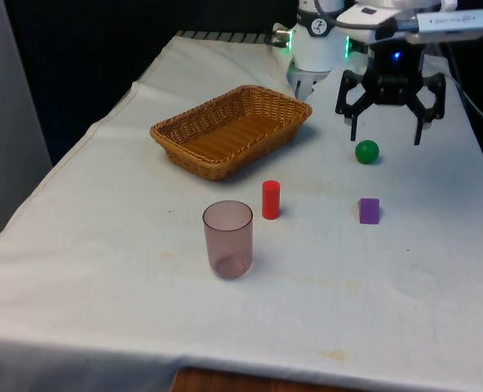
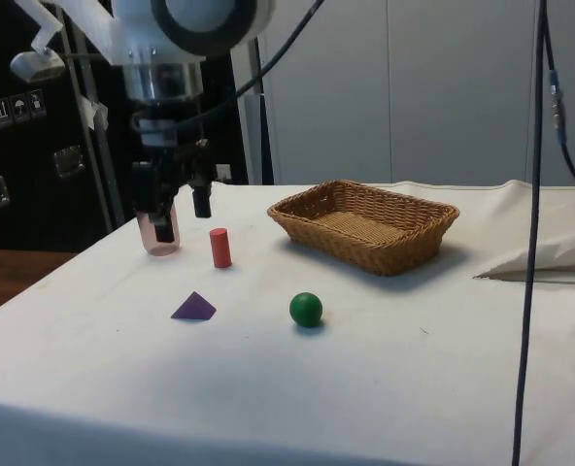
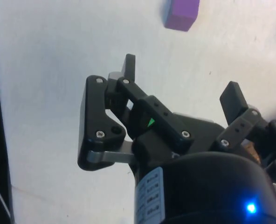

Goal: Pick up the triangular block and place it into the basket.

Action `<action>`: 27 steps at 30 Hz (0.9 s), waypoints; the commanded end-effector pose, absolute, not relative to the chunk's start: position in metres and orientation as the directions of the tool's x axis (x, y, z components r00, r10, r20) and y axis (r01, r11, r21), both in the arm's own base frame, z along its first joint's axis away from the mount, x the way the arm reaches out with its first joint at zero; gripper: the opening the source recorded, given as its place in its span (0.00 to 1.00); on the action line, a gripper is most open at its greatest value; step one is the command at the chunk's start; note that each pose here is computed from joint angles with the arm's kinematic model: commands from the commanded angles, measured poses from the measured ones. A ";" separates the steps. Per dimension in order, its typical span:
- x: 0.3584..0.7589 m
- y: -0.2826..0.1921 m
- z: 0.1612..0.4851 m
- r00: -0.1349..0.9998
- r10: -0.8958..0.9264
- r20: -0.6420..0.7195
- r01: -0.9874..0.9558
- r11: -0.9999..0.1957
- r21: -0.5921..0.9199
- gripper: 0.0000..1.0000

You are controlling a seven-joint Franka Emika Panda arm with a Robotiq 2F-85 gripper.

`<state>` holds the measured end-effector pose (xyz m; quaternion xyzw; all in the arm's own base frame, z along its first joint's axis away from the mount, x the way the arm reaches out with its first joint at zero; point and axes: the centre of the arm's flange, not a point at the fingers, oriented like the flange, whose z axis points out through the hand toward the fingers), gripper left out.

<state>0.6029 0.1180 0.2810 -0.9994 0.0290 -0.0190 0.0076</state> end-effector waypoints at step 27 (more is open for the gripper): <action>0.619 0.122 0.191 0.995 -0.009 0.098 -0.010 -1.000 0.012 1.00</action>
